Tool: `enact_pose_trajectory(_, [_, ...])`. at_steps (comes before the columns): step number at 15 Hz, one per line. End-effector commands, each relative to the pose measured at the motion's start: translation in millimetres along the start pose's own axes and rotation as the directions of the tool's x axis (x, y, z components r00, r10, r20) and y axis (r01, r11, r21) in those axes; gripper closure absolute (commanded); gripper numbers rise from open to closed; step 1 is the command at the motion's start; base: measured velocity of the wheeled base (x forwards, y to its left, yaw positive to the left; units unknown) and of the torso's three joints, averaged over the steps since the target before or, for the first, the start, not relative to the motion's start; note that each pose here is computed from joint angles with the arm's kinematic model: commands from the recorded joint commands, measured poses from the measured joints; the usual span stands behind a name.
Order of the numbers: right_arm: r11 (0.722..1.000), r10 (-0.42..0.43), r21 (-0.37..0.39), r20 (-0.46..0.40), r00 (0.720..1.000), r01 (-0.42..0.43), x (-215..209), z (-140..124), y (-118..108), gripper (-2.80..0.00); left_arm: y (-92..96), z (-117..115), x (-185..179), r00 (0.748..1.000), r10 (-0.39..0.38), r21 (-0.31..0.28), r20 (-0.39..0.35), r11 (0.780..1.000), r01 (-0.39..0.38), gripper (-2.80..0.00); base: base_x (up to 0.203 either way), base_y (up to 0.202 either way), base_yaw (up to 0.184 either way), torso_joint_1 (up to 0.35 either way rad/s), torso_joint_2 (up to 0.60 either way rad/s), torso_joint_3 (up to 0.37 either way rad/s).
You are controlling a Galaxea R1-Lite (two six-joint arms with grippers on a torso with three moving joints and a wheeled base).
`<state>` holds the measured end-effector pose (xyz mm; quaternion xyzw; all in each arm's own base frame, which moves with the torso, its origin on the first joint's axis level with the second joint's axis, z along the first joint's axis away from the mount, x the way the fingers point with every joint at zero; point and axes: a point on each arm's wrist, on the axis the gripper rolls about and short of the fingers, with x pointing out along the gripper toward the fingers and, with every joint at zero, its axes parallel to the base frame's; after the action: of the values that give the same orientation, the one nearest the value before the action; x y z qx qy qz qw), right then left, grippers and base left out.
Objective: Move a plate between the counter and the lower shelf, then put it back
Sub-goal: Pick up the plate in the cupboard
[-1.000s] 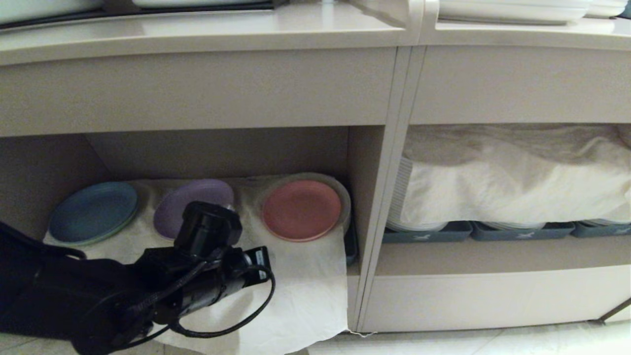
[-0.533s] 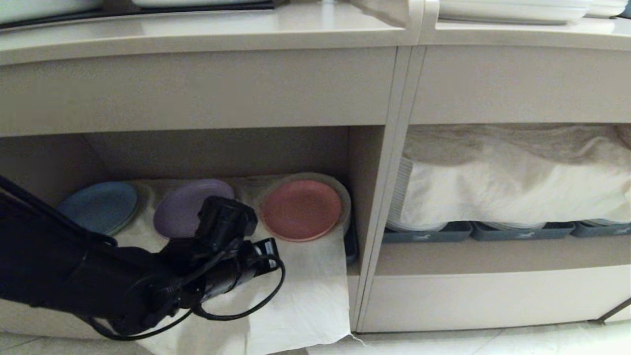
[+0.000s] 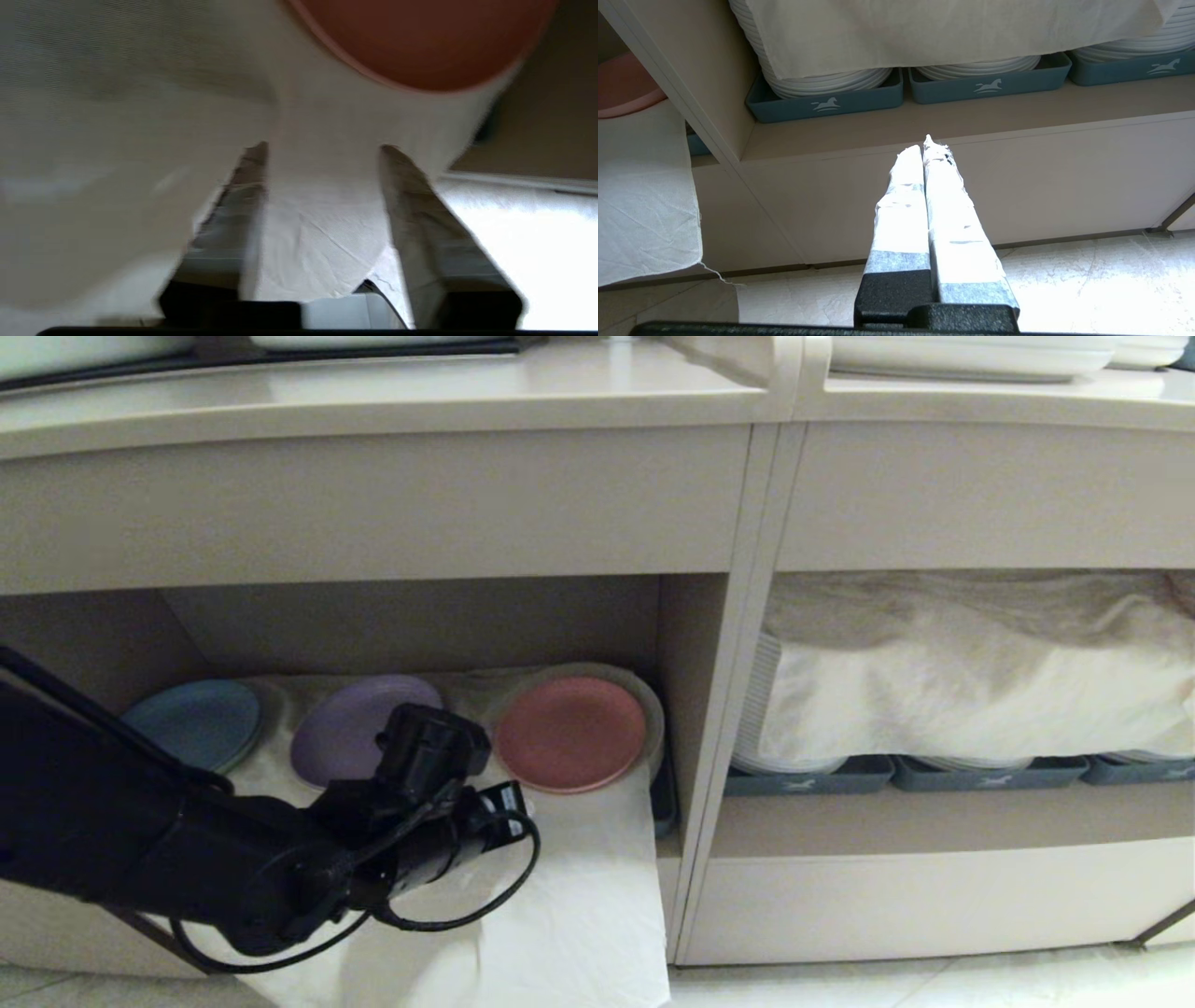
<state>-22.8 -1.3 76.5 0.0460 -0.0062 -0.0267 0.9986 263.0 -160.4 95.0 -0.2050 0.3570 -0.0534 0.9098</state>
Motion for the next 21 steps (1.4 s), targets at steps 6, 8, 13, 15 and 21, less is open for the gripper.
enact_pose_trajectory(6, [1.0, 0.0, 0.0, 0.001, 1.0, 0.0, 0.0, 0.1, 0.0, 0.0, 3.5, 12.6, 21.3, 0.996, 0.071, -0.034, 0.048, 0.997, -0.069, -2.8, 0.0, 0.0, 0.0, 0.0, 0.0, 0.0])
enact_pose_trajectory(8, [1.0, 0.0, 0.0, 0.001, 1.0, 0.0, 0.0, 0.1, 0.0, 0.0, 2.5, 14.3, 23.0, 0.996, 0.087, -0.029, 0.033, 0.996, -0.086, -2.8, 0.0, 0.0, 0.0, 0.0, 0.0, 0.0])
enact_pose_trajectory(13, [1.0, 0.0, 0.0, 0.001, 1.0, 0.0, 0.0, 0.1, 0.0, 0.0, -0.3, 25.8, 33.4, 0.993, 0.113, -0.038, 0.033, 0.993, -0.111, -2.8, 0.0, 0.0, 0.0, 0.0, 0.0, 0.0])
enact_pose_trajectory(15, [1.0, 0.0, 0.0, 0.001, 1.0, 0.0, 0.0, 0.1, 0.0, 0.0, -1.8, 28.4, 37.0, 0.993, 0.114, -0.04, 0.035, 0.993, -0.112, -2.8, 0.0, 0.0, 0.0, 0.0, 0.0, 0.0])
enact_pose_trajectory(21, [1.0, 0.0, 0.0, 0.001, 1.0, 0.0, 0.0, 0.1, 0.0, 0.0, -10.6, 40.1, 48.5, 0.991, 0.13, -0.044, 0.039, 0.991, -0.129, -2.8, 0.0, 0.0, 0.0, 0.0, 0.0, 0.0])
